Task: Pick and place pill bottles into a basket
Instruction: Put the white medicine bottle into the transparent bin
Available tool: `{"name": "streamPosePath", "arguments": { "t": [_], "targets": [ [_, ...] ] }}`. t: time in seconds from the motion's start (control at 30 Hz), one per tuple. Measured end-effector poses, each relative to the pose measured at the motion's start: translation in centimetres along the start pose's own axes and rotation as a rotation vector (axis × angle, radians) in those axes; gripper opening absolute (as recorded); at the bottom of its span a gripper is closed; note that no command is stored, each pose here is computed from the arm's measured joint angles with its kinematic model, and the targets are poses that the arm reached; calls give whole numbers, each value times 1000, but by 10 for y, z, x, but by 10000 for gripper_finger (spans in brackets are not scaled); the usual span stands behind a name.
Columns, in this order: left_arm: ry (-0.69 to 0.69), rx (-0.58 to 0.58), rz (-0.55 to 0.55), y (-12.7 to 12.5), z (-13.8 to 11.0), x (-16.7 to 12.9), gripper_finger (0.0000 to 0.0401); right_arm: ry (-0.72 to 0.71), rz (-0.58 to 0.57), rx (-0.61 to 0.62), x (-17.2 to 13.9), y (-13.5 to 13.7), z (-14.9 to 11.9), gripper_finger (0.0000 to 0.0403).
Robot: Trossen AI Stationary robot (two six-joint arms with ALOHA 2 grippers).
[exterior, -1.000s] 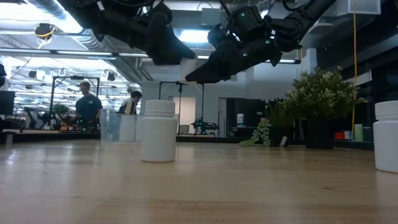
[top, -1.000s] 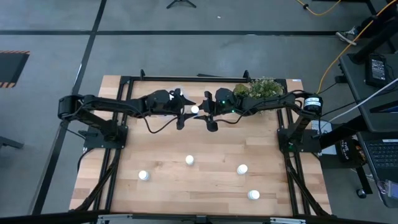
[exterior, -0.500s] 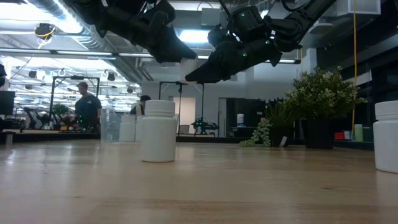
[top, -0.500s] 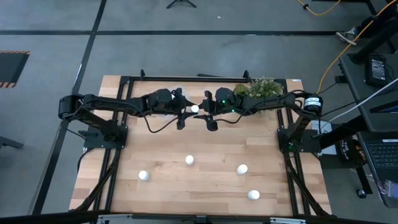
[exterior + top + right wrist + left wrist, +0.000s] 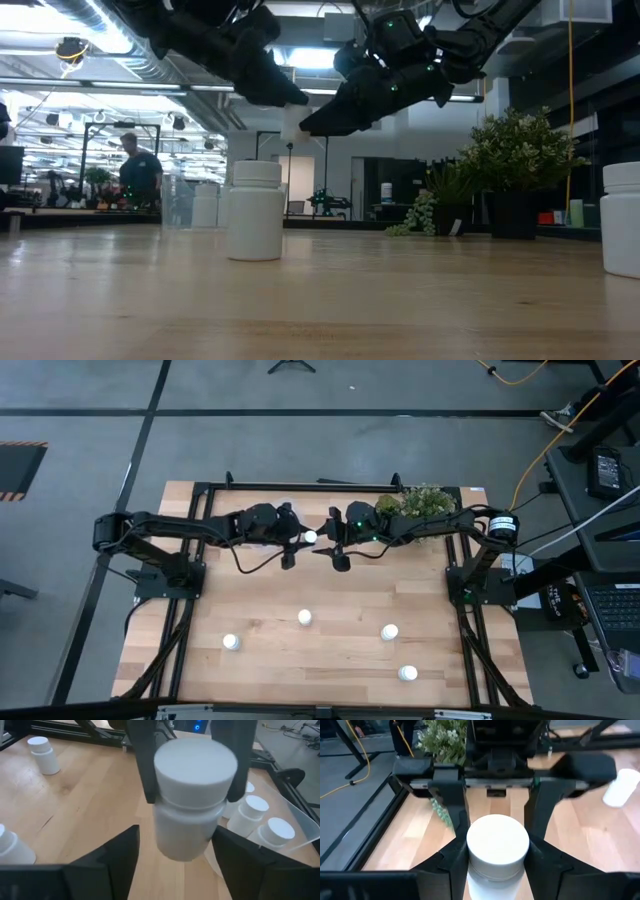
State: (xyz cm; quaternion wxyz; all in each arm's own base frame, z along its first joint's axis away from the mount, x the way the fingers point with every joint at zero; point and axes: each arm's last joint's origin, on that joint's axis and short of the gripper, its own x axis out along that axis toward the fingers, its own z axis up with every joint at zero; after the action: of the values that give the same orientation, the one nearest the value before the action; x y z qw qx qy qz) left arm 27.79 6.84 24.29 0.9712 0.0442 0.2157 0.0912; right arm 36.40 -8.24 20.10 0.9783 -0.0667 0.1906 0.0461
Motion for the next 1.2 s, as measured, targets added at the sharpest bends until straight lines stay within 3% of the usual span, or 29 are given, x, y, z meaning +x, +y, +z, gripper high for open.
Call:
{"name": "streamPosePath", "arguments": {
  "t": [0.2, 0.3, 0.4, 0.7, 0.9, 1.2],
  "targets": [
    [34, 56, 22, 1, 2, -17, 153, 3, -10, -6, 0, 0, 0, 248],
    [41, 91, 63, 3, 4, -29, 153, 36, -44, -27, -4, 0, 1, 230],
    [50, 84, 118, 8, 0, -43, 153, 54, -53, -48, -11, -2, 5, 188],
    [38, -31, 238, 22, -29, -84, 153, 58, -6, -68, -19, -9, 4, 11],
    [58, -121, 376, 23, -45, -103, 153, 30, 17, -31, -23, -17, -5, 11],
    [95, -228, 508, 20, -77, -102, 153, -58, 31, -58, -26, -16, -15, 4]
  ]
}}
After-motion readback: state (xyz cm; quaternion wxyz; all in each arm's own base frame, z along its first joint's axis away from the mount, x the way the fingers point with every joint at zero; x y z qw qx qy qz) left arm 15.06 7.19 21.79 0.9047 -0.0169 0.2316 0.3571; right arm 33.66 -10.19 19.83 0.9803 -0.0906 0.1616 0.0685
